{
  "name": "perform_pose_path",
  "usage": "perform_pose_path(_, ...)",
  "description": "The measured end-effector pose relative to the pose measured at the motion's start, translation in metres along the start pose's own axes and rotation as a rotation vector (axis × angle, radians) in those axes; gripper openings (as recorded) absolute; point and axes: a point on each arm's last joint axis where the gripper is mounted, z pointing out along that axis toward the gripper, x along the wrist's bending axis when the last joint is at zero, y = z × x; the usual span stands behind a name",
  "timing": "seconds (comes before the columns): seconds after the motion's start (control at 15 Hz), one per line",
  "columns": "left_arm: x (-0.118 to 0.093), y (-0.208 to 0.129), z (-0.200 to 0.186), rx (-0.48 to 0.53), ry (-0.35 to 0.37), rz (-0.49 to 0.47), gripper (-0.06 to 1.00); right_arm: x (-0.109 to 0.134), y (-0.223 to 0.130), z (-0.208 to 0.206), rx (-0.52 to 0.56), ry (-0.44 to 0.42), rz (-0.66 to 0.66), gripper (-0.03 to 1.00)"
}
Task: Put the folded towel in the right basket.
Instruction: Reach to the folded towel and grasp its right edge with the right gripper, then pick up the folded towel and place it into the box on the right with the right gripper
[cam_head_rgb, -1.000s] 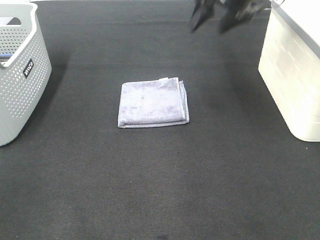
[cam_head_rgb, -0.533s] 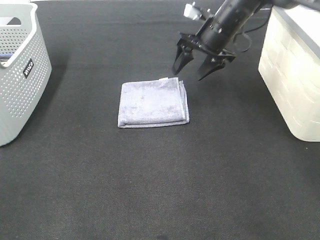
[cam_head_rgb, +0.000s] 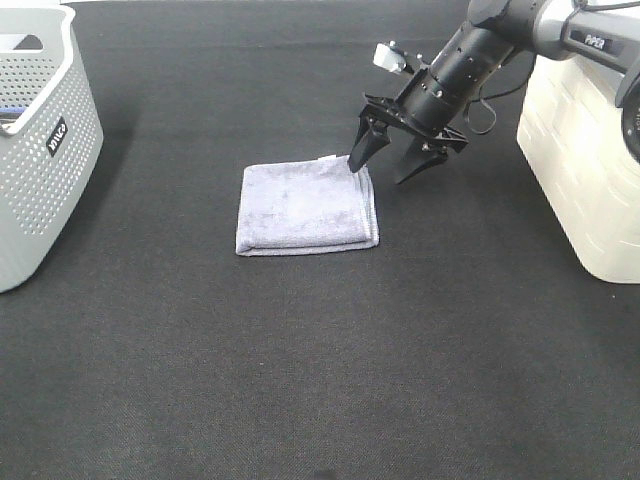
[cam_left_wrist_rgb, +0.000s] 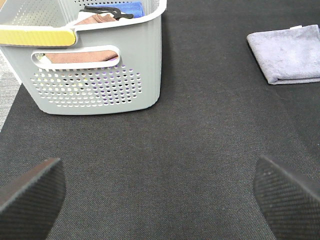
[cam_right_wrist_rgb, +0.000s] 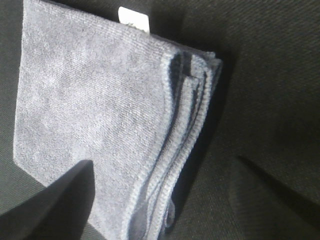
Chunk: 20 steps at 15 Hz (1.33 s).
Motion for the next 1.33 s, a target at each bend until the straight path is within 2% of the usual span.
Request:
perform_pose_path(0.2, 0.000, 0.000, 0.000, 0.000, 0.000, 0.000, 0.97, -0.009, -0.004, 0.015, 0.029, 0.000, 0.014, 0.71)
perform_pose_path(0.4, 0.000, 0.000, 0.000, 0.000, 0.000, 0.000, 0.97, -0.010, -0.006, 0.032, 0.046, 0.059, 0.038, 0.68)
perform_pose_path(0.47, 0.000, 0.000, 0.000, 0.000, 0.000, 0.000, 0.97, -0.007, -0.007, 0.035, 0.050, 0.067, 0.029, 0.61)
perform_pose_path(0.53, 0.000, 0.000, 0.000, 0.000, 0.000, 0.000, 0.97, -0.004, -0.008, 0.039, 0.059, 0.069, 0.024, 0.50)
perform_pose_path(0.67, 0.000, 0.000, 0.000, 0.000, 0.000, 0.000, 0.97, -0.003, -0.011, 0.047, 0.076, 0.064, 0.018, 0.16)
perform_pose_path(0.73, 0.000, 0.000, 0.000, 0.000, 0.000, 0.000, 0.97, -0.001, -0.011, 0.048, 0.079, 0.065, 0.013, 0.05)
perform_pose_path(1.0, 0.000, 0.000, 0.000, 0.000, 0.000, 0.000, 0.97, 0.014, -0.003, 0.020, 0.027, 0.050, -0.053, 0.06)
perform_pose_path(1.33, 0.000, 0.000, 0.000, 0.000, 0.000, 0.000, 0.97, 0.077, 0.007, -0.094, -0.180, 0.009, -0.222, 0.06)
